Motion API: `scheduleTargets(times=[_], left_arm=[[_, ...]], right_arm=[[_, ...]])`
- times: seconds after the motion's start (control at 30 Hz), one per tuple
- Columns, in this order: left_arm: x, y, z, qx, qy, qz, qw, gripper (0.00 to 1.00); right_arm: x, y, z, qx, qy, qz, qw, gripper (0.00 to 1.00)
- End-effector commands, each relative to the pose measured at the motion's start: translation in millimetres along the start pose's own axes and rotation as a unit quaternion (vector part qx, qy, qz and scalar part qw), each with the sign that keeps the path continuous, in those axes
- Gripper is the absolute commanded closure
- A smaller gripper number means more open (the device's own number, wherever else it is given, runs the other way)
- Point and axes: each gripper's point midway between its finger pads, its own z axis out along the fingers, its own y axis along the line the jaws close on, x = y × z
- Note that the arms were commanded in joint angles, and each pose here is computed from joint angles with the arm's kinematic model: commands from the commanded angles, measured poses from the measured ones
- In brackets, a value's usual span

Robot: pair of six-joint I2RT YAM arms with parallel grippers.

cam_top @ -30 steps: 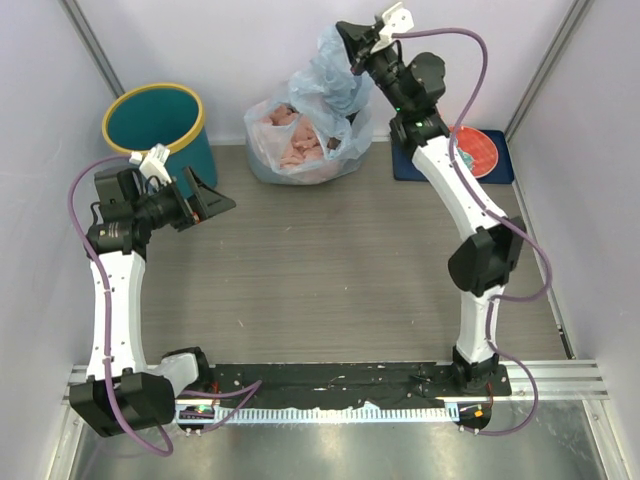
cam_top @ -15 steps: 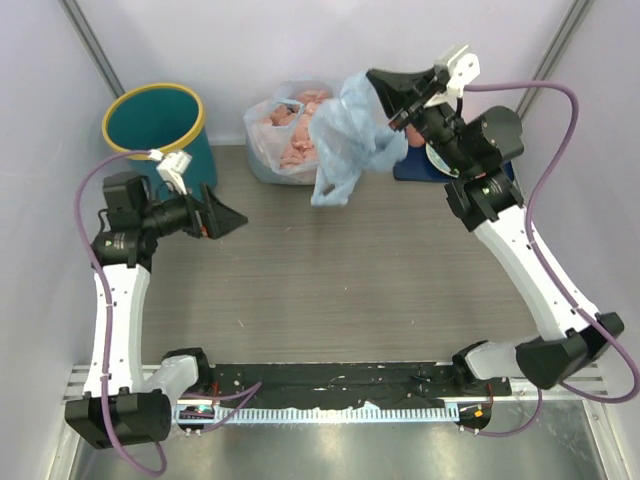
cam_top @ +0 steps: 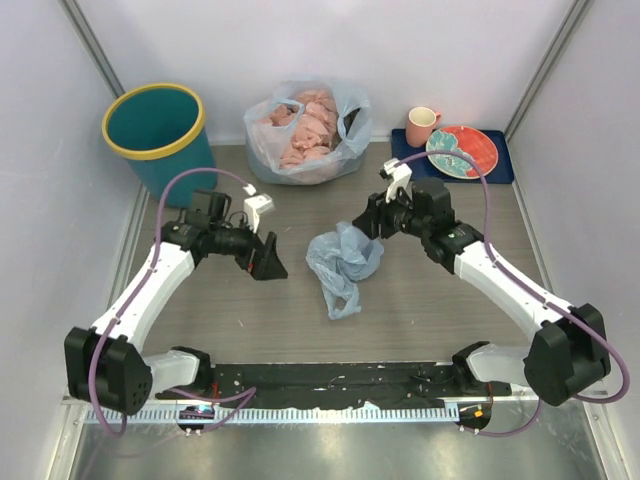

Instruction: Put the trash bags into the trash bin

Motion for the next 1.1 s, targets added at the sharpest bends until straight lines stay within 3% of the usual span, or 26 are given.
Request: scheduleTargets(times=[0.0, 0.07, 0.2, 0.4, 0.6, 0.7, 0.9, 1.07], left_arm=[[21.4, 3.9, 13.2, 0.02, 0.056, 0.136, 0.989, 0.0], [27.8, -1.5, 20.0, 0.033, 0.074, 0.171, 0.982, 0.0], [37.8, -29.1, 35.6, 0.061, 0.1, 0.251, 0.961, 0.0], [19.6, -72.3, 69.0, 0.047, 0.052, 0.359, 0.931, 0.0], [19.9, -126.7, 103.3, 0.072, 0.032, 0.417, 0.905, 0.0], [19.7, -130.7, 118.1, 0.068, 0.033, 0.433, 0.898, 0.0], [-11.6, -119.8, 128.4, 0.016, -0.018, 0.368, 0.93, 0.0], [-19.6, -108.1, 140.3, 0.007, -0.035, 0.345, 0.938, 0.0]], right_arm=[[14.0, 2.0, -5.7, -0.018, 0.042, 0.049, 0.998, 0.39], [27.4, -11.5, -12.6, -0.009, 0.075, 0.079, 0.994, 0.29], [36.2, -39.5, -34.5, 0.016, 0.099, 0.129, 0.986, 0.2], [56.1, -49.7, -43.3, 0.012, 0.117, 0.163, 0.98, 0.19], [57.9, -40.2, -40.7, -0.023, 0.119, 0.194, 0.973, 0.2], [51.6, -47.4, -50.9, -0.019, 0.107, 0.189, 0.976, 0.2], [61.4, -56.2, -85.5, 0.019, 0.154, 0.122, 0.98, 0.19], [96.5, -69.4, -115.4, 0.018, 0.258, 0.043, 0.965, 0.17]])
